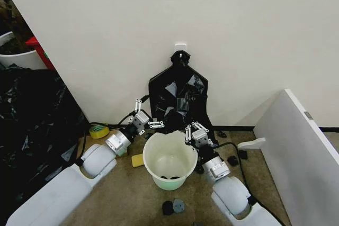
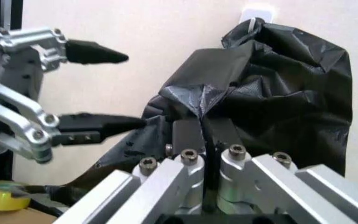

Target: Place the garbage bag over the trash bin.

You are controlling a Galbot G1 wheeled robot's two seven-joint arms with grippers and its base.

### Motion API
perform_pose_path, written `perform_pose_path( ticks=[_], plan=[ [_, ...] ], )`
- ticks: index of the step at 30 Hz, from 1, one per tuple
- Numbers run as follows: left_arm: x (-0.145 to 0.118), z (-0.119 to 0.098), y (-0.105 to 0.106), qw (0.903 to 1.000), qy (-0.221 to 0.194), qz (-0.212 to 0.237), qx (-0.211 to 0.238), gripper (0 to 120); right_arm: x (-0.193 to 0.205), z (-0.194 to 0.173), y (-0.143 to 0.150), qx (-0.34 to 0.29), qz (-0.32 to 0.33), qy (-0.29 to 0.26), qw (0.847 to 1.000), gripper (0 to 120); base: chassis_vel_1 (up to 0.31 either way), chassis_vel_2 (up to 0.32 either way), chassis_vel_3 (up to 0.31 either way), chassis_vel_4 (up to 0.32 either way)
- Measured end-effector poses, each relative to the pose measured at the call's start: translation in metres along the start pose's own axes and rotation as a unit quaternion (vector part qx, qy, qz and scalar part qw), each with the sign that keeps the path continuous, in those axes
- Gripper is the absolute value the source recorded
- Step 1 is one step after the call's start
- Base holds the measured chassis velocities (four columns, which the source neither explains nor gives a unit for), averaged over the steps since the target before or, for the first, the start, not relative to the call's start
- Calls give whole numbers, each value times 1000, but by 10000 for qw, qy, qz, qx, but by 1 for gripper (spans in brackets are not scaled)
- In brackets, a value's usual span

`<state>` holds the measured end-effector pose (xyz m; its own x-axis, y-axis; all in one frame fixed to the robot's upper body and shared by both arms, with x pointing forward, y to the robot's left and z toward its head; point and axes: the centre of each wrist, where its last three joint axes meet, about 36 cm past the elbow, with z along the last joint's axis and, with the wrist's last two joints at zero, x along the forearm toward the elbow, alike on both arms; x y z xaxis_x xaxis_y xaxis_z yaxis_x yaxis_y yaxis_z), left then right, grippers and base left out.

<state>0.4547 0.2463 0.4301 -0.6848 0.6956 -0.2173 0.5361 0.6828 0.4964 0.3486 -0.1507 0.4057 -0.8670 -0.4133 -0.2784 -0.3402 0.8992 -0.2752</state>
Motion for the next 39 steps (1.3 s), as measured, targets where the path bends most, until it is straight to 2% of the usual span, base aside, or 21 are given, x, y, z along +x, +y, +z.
perform_pose_path(
  ticks=[10, 13, 16, 19, 22, 24, 29, 32, 36, 39],
  plan=[
    [-27, 14, 3, 9997, 51, 182, -120, 94, 2, -4, -2, -8, 28, -25, 10000, 0, 0, 0, 0, 0],
    [-44, 18, -2, 9996, 79, 247, -118, 84, 2, -5, -3, -11, 46, -37, 10000, 0, 0, 0, 0, 0],
    [-50, 21, -5, 9996, 124, 244, -76, 70, 3, -5, -4, 2, 68, -24, 10000, 0, 0, 0, 0, 0],
    [-50, 22, -6, 9996, 148, 215, -42, 63, 4, -5, -6, 13, 88, -16, 10000, 0, 0, 0, 0, 0],
    [-48, 23, -9, 9995, 264, 139, 69, 48, 5, -4, -8, 19, 113, -19, 9999, 0, 0, 0, 0, 0],
    [-47, 24, -9, 9994, 304, 117, 102, 45, 4, -4, -8, 14, 121, -20, 9999, 0, 0, 0, 0, 0],
    [-45, 21, -10, 9988, 401, -18, 283, 23, 4, -4, -9, 5, 137, -26, 9999, 0, 0, 0, 0, 0],
    [-44, 19, -10, 9985, 402, -87, 369, 17, 5, -4, -9, 3, 142, -22, 9999, 0, 0, 0, 0, 0],
    [-35, 13, -10, 9962, 413, -421, 635, 0, 6, -6, -8, -117, 201, -15, 9997, 0, 0, 0, 0, 0],
    [-24, -1, -16, 9910, 331, -788, 1029, 0, 10, -16, -7, -464, 297, 55, 9985, 0, 0, 0, 0, 0]
  ],
)
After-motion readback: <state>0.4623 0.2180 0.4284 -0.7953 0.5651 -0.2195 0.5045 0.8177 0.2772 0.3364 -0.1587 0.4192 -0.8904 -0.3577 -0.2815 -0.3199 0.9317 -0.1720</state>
